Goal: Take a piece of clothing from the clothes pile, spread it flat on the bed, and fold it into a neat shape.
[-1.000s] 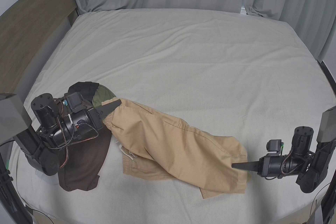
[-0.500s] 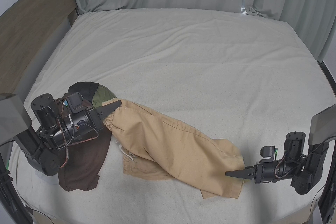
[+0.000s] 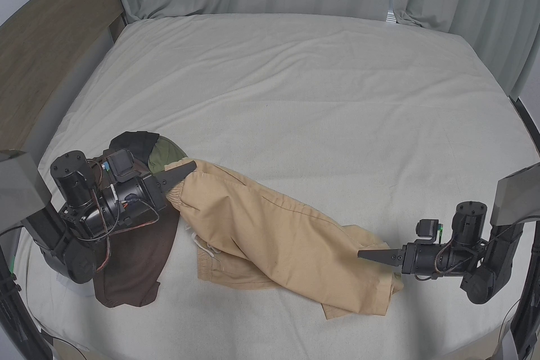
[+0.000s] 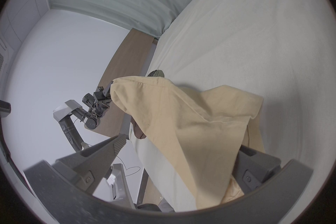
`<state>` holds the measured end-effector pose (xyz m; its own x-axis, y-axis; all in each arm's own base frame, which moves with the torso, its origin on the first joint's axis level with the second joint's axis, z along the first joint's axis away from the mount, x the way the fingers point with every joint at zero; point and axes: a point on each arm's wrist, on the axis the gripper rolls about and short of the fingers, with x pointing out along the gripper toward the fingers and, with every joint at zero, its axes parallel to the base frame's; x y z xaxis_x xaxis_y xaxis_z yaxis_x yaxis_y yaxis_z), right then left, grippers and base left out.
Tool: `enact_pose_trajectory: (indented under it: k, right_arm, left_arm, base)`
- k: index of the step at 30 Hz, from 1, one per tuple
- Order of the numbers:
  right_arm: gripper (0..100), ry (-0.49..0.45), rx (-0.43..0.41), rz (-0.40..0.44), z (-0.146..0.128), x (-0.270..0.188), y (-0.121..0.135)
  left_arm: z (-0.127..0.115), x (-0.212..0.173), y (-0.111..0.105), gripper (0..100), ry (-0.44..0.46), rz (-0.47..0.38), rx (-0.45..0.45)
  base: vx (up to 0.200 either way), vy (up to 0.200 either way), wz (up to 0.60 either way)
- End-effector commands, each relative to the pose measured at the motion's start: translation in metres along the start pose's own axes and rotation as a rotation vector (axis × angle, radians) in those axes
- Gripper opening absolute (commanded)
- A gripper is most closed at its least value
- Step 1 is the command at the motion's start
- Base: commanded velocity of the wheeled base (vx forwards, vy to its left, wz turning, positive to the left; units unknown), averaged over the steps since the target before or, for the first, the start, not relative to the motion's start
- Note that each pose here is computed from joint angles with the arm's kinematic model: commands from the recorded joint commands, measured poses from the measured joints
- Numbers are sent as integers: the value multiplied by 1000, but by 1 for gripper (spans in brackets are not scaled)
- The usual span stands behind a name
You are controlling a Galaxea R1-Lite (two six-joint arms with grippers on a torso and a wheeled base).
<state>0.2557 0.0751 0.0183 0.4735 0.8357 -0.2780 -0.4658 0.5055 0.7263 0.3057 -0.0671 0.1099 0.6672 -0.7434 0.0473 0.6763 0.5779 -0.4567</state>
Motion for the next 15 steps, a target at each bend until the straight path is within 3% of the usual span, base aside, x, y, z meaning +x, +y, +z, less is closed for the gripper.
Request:
enact_pose_trajectory:
  k: [1, 15]
  right_arm:
    - [100, 3, 17, -8, 0, 6, -9]
    - [100, -49, 92, -35, 10, 17, -17]
  left_arm:
    - [0, 0, -1, 0, 0, -2, -1]
    - [1, -1, -2, 0, -1, -3, 0]
  base:
    - [0, 0, 0]
    - [0, 0, 0]
